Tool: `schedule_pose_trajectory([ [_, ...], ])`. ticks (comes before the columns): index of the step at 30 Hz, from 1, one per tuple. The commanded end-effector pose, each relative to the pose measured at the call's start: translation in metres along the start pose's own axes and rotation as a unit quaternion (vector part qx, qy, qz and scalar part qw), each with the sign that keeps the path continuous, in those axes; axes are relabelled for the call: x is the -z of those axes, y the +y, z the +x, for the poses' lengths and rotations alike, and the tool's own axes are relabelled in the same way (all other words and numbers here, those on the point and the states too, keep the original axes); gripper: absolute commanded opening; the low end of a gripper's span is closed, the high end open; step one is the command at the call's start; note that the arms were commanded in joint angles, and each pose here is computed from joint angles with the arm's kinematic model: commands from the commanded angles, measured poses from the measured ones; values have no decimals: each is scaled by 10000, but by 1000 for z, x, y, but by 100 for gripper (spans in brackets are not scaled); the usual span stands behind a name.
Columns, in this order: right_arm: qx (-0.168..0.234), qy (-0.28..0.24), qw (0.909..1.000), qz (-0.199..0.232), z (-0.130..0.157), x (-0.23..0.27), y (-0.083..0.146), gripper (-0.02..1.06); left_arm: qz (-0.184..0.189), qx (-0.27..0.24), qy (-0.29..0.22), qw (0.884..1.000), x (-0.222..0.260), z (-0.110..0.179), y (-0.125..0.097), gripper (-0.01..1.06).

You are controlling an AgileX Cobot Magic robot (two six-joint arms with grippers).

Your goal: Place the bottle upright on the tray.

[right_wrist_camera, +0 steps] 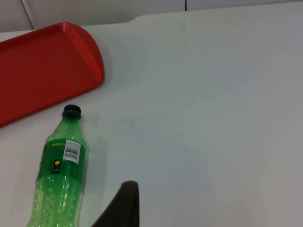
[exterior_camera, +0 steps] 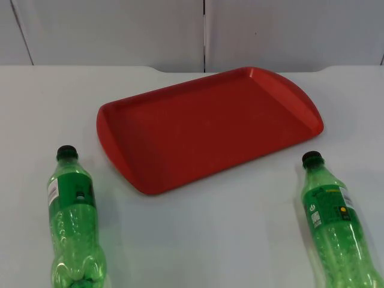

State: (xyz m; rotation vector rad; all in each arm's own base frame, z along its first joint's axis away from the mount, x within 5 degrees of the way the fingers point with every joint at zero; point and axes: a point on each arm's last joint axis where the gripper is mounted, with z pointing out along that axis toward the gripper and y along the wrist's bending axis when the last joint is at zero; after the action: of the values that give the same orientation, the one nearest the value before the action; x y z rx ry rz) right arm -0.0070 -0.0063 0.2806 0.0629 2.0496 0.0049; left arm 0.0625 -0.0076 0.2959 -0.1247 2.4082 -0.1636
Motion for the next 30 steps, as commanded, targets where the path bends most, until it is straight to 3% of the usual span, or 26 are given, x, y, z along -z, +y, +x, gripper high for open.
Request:
schedule_pose_trajectory([
  [1,1,-26,10000,1,0,0,0,105,132,92,-11,9999,-4,-7,-3,105],
  [6,1,-26,10000,1,0,0,0,105,403,137,166,9990,-18,-19,-8,105],
  [15,1,-26,10000,1,0,0,0,105,410,147,353,9984,-24,-56,-12,105],
  [21,1,-26,10000,1,0,0,0,105,728,84,485,9961,-31,-81,-19,105],
  [30,1,-26,10000,1,0,0,0,105,675,186,900,9935,-58,-96,-18,105],
])
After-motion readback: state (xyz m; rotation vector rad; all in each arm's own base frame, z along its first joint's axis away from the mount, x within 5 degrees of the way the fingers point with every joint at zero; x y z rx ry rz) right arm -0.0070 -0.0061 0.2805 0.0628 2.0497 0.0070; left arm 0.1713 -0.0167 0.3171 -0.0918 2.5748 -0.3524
